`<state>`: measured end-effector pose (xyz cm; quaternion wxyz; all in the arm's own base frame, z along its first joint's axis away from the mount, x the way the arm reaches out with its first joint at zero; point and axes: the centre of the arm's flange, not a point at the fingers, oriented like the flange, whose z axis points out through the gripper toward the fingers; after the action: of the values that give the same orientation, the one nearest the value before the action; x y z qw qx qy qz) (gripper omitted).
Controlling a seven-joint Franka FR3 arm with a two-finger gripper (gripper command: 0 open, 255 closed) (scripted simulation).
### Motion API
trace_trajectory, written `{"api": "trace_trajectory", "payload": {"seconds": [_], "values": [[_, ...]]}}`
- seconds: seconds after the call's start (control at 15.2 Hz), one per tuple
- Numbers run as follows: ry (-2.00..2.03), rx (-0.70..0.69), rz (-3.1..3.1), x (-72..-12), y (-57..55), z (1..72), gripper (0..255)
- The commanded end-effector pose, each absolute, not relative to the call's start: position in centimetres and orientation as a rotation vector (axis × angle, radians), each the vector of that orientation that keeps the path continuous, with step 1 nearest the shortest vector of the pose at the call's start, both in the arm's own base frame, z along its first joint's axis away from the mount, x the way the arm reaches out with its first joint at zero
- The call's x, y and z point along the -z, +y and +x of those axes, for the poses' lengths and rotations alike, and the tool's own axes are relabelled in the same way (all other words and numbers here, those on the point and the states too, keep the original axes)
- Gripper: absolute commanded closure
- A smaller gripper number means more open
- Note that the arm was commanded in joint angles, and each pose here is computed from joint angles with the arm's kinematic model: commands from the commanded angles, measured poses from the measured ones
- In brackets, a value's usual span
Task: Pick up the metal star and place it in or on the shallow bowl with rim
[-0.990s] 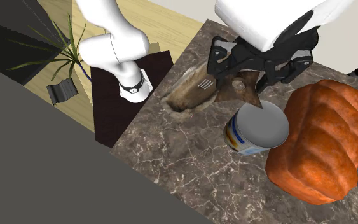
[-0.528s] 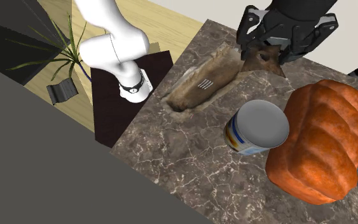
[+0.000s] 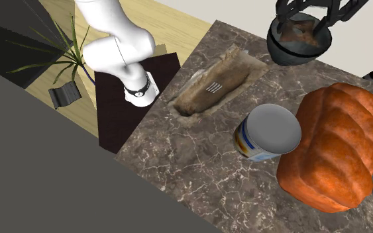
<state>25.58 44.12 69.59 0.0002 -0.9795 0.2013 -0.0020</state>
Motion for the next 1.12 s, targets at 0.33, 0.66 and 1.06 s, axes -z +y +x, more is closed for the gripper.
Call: {"api": "trace_trajectory", "payload": {"seconds": [0.33,0.66,1.06], "values": [[0.638,0.006,-3.075,-69.7,51.6,20.8,255],[0.638,0.006,-3.075,-68.1,53.9,19.3,255],[0.638,0.006,-3.075,-65.0,53.9,19.3,255]]}}
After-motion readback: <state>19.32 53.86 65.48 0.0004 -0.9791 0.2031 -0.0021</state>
